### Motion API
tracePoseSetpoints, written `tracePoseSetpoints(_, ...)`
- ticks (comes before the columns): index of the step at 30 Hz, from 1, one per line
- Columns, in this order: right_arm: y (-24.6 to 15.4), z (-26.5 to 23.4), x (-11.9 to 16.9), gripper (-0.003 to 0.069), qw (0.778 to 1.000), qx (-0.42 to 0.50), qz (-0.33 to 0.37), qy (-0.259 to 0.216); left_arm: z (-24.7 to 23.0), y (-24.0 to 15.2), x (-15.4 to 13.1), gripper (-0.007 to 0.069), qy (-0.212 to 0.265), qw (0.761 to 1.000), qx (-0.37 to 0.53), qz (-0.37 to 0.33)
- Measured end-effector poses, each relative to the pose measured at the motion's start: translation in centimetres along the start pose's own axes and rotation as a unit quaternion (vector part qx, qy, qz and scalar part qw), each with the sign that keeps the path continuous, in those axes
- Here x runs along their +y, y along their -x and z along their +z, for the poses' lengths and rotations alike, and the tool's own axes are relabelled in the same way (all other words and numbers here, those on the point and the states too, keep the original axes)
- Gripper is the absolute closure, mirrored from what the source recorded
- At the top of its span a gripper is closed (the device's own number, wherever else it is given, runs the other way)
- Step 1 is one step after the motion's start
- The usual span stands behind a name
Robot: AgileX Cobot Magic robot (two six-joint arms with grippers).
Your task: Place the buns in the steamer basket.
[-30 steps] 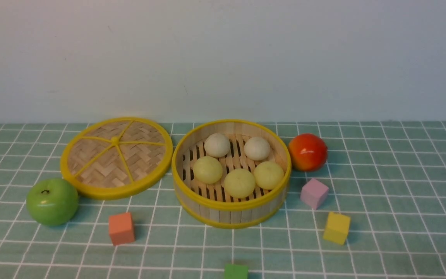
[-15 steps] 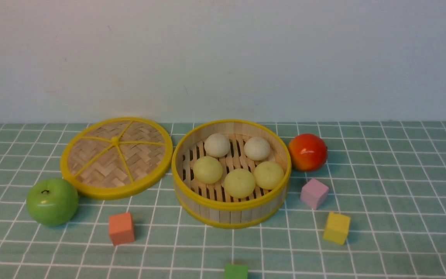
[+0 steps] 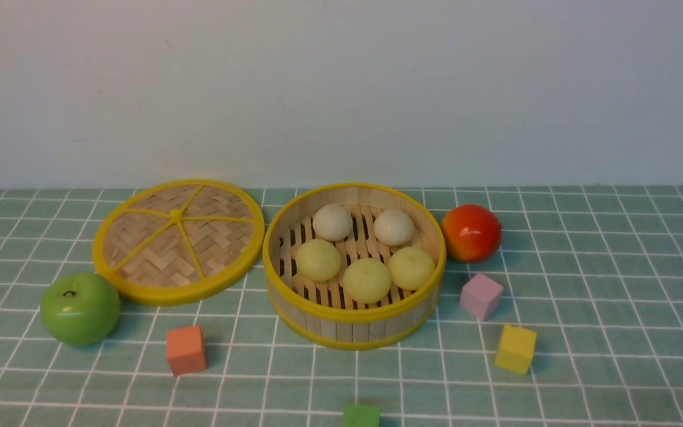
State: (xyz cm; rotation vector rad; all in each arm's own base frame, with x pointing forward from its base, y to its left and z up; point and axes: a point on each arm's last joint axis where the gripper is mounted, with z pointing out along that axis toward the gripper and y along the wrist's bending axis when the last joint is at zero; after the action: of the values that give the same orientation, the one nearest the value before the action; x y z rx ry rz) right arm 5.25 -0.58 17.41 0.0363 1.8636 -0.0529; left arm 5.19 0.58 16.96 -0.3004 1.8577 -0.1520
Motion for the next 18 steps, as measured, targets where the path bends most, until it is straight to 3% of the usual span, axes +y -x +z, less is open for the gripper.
tracePoseSetpoints(18,0.00,0.00,0.00,0.0470,1.000,0.000,0.000,0.000,0.00,0.00,0.00,0.0387,0.000,1.000,0.000,0.000)
